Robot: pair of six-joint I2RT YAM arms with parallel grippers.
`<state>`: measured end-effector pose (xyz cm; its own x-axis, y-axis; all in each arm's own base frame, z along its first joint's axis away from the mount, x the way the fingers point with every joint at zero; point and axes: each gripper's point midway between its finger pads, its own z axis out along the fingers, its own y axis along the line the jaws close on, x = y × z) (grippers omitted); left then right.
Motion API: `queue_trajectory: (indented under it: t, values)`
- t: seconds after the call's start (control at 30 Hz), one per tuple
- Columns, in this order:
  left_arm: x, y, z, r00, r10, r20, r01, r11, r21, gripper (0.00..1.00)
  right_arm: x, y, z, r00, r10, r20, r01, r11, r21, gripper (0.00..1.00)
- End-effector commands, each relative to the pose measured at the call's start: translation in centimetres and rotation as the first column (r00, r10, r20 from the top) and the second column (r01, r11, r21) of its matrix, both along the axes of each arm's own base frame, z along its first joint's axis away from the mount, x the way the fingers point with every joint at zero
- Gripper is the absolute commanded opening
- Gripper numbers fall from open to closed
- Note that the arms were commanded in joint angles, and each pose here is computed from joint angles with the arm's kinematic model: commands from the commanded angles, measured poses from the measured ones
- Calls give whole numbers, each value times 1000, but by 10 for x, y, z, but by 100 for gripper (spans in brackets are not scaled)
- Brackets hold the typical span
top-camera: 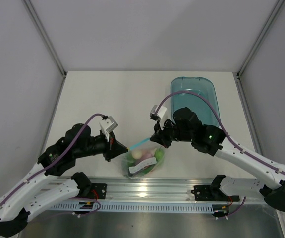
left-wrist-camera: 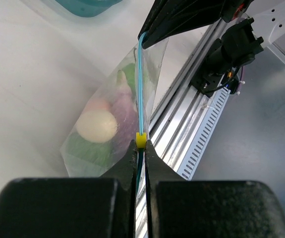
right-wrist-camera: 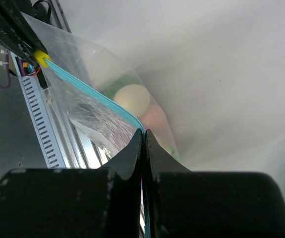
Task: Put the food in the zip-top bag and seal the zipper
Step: Zip the zipper food storage bag at the center of the board.
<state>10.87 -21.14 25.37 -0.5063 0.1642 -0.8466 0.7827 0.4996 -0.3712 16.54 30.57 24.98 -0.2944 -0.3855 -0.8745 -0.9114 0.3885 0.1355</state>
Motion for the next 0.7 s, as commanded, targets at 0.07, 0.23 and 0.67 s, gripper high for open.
queue_trajectory:
  t: [0.07,0.23,0.67]
  values:
    - [-3,8,12,999,13,31,-13,1000,-11,1,17,-23,-3,989,-141,41,142,990,-25,0]
    - [-4,10,12,999,17,33,-16,1000,-13,1,16,-31,-2,985,-166,43,167,986,-17,0]
    - [-5,19,9,998,46,36,-46,999,3,1,19,-40,-10,979,-198,45,199,979,-32,0]
